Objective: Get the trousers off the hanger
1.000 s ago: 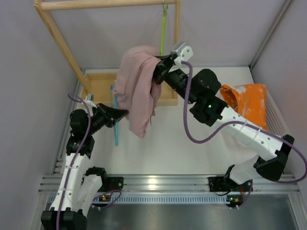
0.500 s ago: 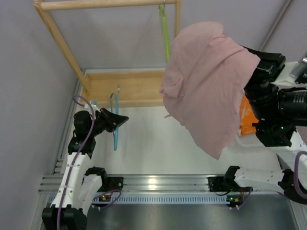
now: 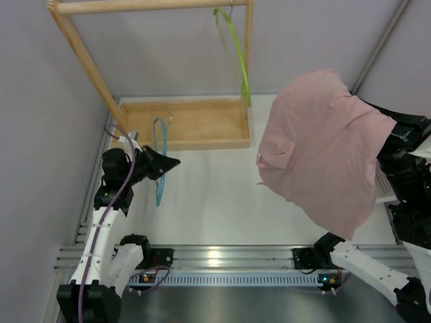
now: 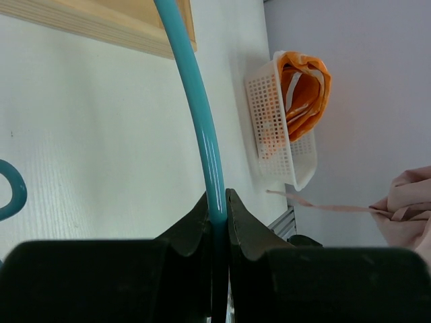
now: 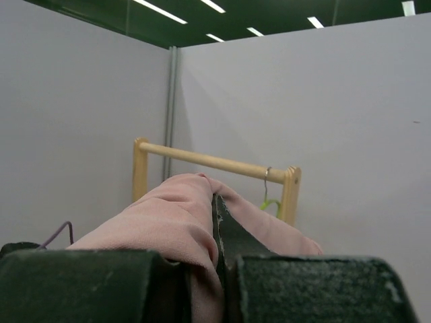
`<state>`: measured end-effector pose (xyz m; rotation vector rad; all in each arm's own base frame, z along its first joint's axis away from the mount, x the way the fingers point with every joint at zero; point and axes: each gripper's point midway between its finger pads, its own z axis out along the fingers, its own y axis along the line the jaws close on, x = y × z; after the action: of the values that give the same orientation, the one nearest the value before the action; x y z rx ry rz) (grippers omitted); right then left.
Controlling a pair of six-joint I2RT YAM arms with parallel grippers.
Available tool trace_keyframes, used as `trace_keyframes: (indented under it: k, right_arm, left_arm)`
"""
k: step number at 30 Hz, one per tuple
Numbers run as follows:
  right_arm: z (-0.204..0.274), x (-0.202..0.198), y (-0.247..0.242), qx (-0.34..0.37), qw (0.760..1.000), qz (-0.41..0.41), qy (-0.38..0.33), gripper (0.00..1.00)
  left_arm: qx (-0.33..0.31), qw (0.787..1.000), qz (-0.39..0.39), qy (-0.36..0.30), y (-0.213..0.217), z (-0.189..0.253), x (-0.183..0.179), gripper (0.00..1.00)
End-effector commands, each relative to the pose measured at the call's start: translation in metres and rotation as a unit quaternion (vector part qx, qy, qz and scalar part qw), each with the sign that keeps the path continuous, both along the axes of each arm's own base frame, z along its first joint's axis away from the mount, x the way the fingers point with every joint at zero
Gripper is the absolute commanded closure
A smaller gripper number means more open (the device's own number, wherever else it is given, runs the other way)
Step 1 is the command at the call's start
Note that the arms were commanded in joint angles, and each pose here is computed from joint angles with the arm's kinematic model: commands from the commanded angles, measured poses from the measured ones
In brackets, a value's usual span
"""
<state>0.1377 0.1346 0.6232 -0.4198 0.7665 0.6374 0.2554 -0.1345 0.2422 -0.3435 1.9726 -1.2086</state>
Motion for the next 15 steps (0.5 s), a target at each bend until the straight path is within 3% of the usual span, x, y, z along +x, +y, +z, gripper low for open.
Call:
trace_keyframes:
  k: [1, 6, 9, 11, 15]
  right_arm:
    - [0.014, -0.025, -0.038, 0.046, 0.998, -0.035, -0.017, 1.0]
    - [0.002, -0.015, -0.095, 0.077, 0.976, -0.202, 0.01, 1.0]
    - [-0.014, -0.006, -0.144, 0.101, 0.933, -0.342, 0.05, 1.0]
    - [-0.024, 0.001, -0.174, 0.112, 0.894, -0.427, 0.08, 1.0]
    - [-0.034, 0.004, -0.236, 0.115, 0.778, -0.608, 0.111, 1.0]
  left_arm:
    - [0.017, 0.997, -0.011, -0.08, 0.0, 0.034, 0.01, 1.0]
    - [0.023, 0.993, -0.02, -0.112, -0.001, 0.056, 0.021, 1.0]
    - [0.017, 0.992, -0.022, -0.122, -0.002, 0.069, 0.029, 1.0]
    - [0.007, 0.992, -0.022, -0.123, -0.003, 0.074, 0.033, 1.0]
    - [-0.012, 0.991, -0.024, -0.134, -0.006, 0.085, 0.037, 1.0]
